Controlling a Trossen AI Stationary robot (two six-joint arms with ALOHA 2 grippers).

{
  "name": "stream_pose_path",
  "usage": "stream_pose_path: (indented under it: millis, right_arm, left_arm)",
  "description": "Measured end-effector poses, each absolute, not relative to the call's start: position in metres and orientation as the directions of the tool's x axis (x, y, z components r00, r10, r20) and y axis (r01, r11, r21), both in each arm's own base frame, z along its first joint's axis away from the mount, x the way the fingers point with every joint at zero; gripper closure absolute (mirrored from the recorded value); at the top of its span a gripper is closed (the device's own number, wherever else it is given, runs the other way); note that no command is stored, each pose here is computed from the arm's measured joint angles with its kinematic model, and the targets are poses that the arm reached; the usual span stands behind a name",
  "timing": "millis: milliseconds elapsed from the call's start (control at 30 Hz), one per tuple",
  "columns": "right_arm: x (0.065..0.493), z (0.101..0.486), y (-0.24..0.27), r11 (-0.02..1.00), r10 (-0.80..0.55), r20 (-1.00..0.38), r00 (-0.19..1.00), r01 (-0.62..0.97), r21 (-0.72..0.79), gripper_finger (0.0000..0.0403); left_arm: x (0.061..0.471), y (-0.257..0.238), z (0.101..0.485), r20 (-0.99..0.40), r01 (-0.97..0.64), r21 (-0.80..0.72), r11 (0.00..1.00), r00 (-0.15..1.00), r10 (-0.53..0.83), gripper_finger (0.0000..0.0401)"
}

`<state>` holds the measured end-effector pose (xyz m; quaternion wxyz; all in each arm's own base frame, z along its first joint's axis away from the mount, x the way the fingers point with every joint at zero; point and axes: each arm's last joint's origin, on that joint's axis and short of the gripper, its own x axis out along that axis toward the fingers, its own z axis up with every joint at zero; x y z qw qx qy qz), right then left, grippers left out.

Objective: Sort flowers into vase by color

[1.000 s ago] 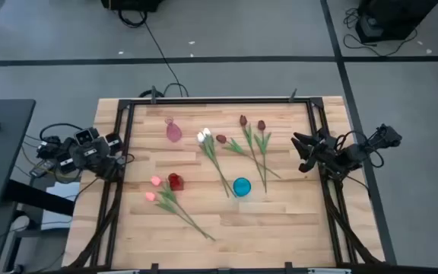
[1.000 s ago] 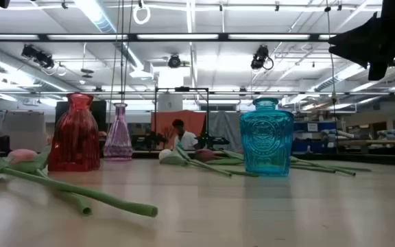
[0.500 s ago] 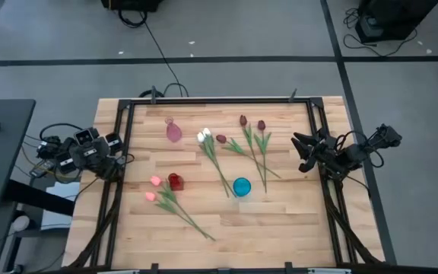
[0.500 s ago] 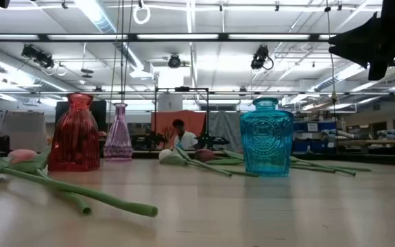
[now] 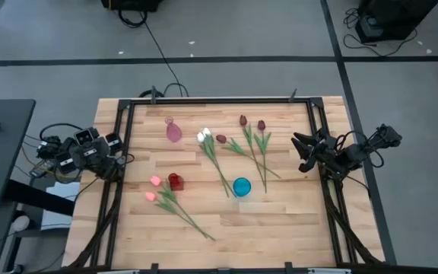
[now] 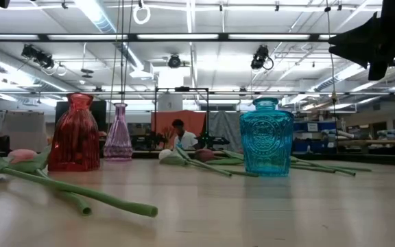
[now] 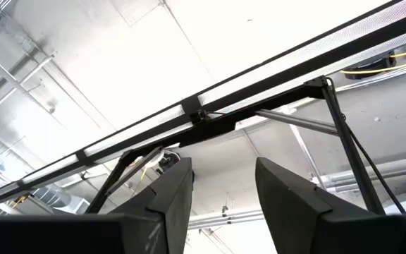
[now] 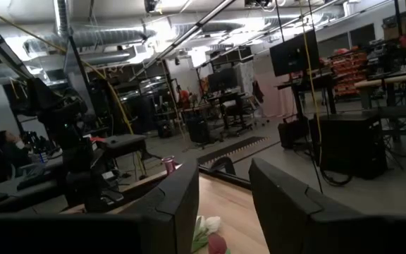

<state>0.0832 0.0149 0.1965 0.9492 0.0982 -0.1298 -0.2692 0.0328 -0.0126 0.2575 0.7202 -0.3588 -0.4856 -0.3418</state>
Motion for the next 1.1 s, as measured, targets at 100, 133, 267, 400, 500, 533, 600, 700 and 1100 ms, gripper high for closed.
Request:
stream_pose_path:
  millis: [100, 133, 267, 400, 500, 533, 600, 700, 1100]
  right_arm:
    - [0.083, 0.197, 0.015, 0.836, -0.537, 0.194, 0.821, 0.486, 0.256, 0.0263]
    - [0.083, 0.197, 0.015, 0.836, -0.536, 0.194, 0.821, 0.485, 0.257, 0.0263]
    - [0.083, 0.197, 0.015, 0.836, -0.537, 0.194, 0.821, 0.486, 0.257, 0.0263]
    - [0.083, 0.197, 0.015, 0.836, -0.537, 0.194, 0.821, 0.486, 0.256, 0.0263]
    - [0.083, 0.197, 0.015, 0.836, -0.537, 0.193, 0.821, 0.486, 0.256, 0.0263]
    - [0.083, 0.197, 0.015, 0.836, -0.537, 0.193, 0.821, 0.486, 0.256, 0.0263]
    - [0.083, 0.197, 0.015, 0.836, -0.537, 0.193, 0.821, 0.486, 0.256, 0.0263]
    - [0.083, 0.197, 0.015, 0.836, -0.537, 0.194, 0.821, 0.485, 0.257, 0.0263]
    - [0.083, 0.197, 0.015, 0.836, -0.537, 0.194, 0.821, 0.486, 0.257, 0.0263]
  left_arm:
    - [0.033, -0.013, 0.258, 0.945, 0.841, -0.185, 0.509, 0.295, -0.144, 0.0238]
    - [0.033, -0.013, 0.258, 0.945, 0.841, -0.185, 0.509, 0.295, -0.144, 0.0238]
    - [0.033, -0.013, 0.258, 0.945, 0.841, -0.185, 0.509, 0.295, -0.144, 0.0238]
    - [0.033, -0.013, 0.258, 0.945, 0.841, -0.185, 0.509, 0.294, -0.144, 0.0238]
    - [0.033, -0.013, 0.258, 0.945, 0.841, -0.185, 0.509, 0.295, -0.144, 0.0238]
    - [0.033, -0.013, 0.258, 0.945, 0.841, -0.185, 0.509, 0.295, -0.144, 0.0238]
    - [0.033, -0.013, 0.258, 0.945, 0.841, -0.185, 0.509, 0.295, -0.144, 0.0238]
    - [0.033, -0.013, 0.258, 0.945, 0.841, -0.185, 0.508, 0.295, -0.144, 0.0238]
    - [0.047, -0.024, 0.249, 0.831, 0.808, -0.08, 0.584, 0.377, -0.409, 0.0238]
